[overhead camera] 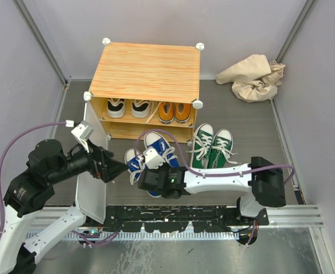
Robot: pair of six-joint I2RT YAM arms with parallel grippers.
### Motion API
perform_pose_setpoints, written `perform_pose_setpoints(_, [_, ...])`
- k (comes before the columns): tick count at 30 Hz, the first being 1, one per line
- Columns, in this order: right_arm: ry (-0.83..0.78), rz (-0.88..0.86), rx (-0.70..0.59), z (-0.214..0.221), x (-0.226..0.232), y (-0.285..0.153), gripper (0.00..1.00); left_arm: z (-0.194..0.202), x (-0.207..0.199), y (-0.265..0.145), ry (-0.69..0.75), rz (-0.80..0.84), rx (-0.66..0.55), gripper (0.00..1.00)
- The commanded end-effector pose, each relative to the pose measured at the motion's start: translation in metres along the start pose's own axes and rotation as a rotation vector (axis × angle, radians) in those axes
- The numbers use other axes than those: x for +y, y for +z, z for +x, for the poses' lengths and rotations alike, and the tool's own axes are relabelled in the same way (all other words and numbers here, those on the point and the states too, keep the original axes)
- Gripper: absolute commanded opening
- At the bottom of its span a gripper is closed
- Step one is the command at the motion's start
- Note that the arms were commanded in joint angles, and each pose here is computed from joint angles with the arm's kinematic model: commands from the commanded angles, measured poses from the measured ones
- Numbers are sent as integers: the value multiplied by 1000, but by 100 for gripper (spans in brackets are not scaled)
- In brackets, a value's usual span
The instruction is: Place and organize the shoes in the shoe cabinet
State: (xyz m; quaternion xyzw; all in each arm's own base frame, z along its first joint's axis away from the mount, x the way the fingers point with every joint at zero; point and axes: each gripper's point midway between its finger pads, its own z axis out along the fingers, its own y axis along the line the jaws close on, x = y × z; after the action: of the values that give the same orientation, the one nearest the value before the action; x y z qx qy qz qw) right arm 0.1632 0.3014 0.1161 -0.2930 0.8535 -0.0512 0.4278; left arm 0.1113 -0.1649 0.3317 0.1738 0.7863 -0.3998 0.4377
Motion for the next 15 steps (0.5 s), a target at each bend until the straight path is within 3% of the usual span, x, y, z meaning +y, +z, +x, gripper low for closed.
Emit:
perform_pose_setpoints(1, [61, -11, -149, -58, 3, 10, 1, -7, -3, -2, 24, 15, -38, 98])
perform_pose_setpoints(11, [9, -131, -110, -57, 31, 49, 2, -1, 4, -4, 36, -18, -22, 98])
perform_pose_setpoints(15, [23, -72, -57, -46, 27, 58, 8, 1, 6, -5, 36, -26, -21, 98])
